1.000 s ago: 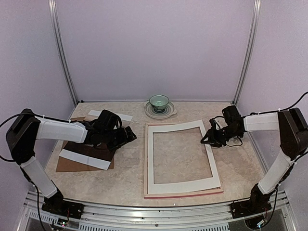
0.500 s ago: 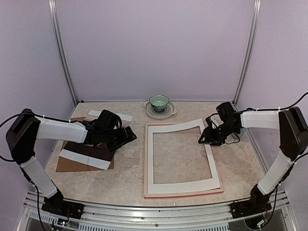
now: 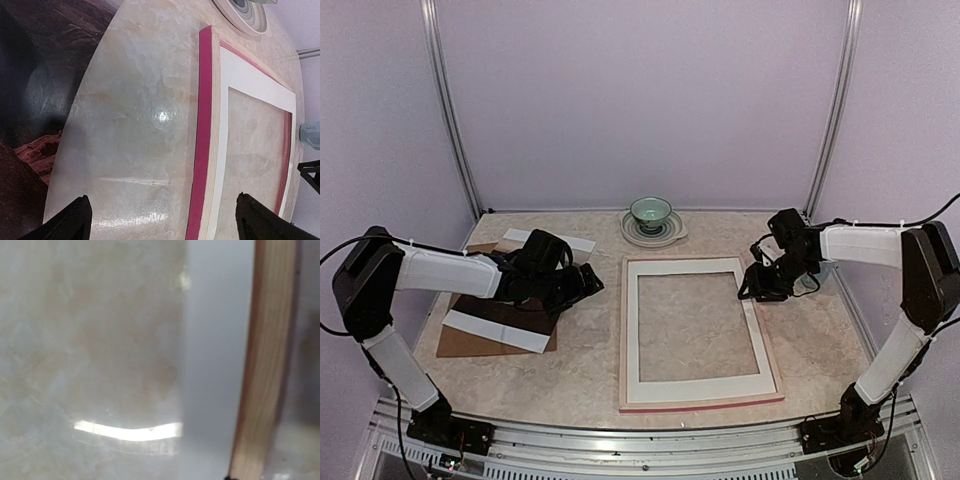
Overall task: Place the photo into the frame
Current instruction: Place the mat board on the glass panel.
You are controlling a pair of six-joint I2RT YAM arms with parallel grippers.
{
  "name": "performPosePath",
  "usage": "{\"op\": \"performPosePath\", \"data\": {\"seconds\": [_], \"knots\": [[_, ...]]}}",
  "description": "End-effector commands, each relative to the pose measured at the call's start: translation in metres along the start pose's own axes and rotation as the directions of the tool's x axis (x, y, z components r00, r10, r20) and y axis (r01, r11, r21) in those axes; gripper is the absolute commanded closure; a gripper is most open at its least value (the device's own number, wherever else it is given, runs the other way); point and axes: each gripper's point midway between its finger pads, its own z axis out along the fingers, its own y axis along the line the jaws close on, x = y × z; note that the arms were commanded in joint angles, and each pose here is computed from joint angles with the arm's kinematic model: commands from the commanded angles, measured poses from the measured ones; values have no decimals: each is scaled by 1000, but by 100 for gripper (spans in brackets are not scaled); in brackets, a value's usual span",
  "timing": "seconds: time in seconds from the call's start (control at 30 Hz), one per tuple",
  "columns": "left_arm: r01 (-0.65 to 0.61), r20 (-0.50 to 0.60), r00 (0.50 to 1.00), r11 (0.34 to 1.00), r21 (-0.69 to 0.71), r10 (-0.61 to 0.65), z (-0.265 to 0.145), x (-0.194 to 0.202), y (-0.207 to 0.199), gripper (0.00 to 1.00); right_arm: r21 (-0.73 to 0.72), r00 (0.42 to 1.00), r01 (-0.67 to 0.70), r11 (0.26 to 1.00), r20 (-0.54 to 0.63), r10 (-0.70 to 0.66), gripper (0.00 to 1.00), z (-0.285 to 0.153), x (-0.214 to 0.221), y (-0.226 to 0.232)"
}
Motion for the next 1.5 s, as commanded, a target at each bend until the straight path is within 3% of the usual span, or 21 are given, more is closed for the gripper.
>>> {"op": "performPosePath", "data": {"seconds": [0.0,0.33,0.53,0.63,0.93,1.03,1.2,1.47], "knots": [[-1,4,1000,1000,6,1,1,2,1,1,41,999,35,999,19,-36,46,-12,-7,2],[-1,2,1000,1000,9,1,1,3,0,1,33,998,36,999,44,-37,42,-10,-12,3],[-13,17,1000,1000,-1,13,-5,-2,0,1,68,992,39,997,118,-47,23,-19,-21,-2],[-20,54,998,999,-37,22,-9,-13,5,1,84,990,46,995,129,-57,2,-20,-21,-5],[-68,152,984,984,-166,94,-33,-52,21,1,180,962,40,983,260,-87,1,-42,-38,-17],[-68,174,979,977,-201,104,-40,-65,30,1,99,942,31,995,329,-62,1,-51,-39,-5],[-19,211,975,977,-214,65,-53,-87,47,1,-248,935,109,963,353,-15,1,-57,-36,52],[103,251,967,968,-228,-44,-64,-116,91,1,-387,959,95,917,283,20,1,-54,-52,115]]}}
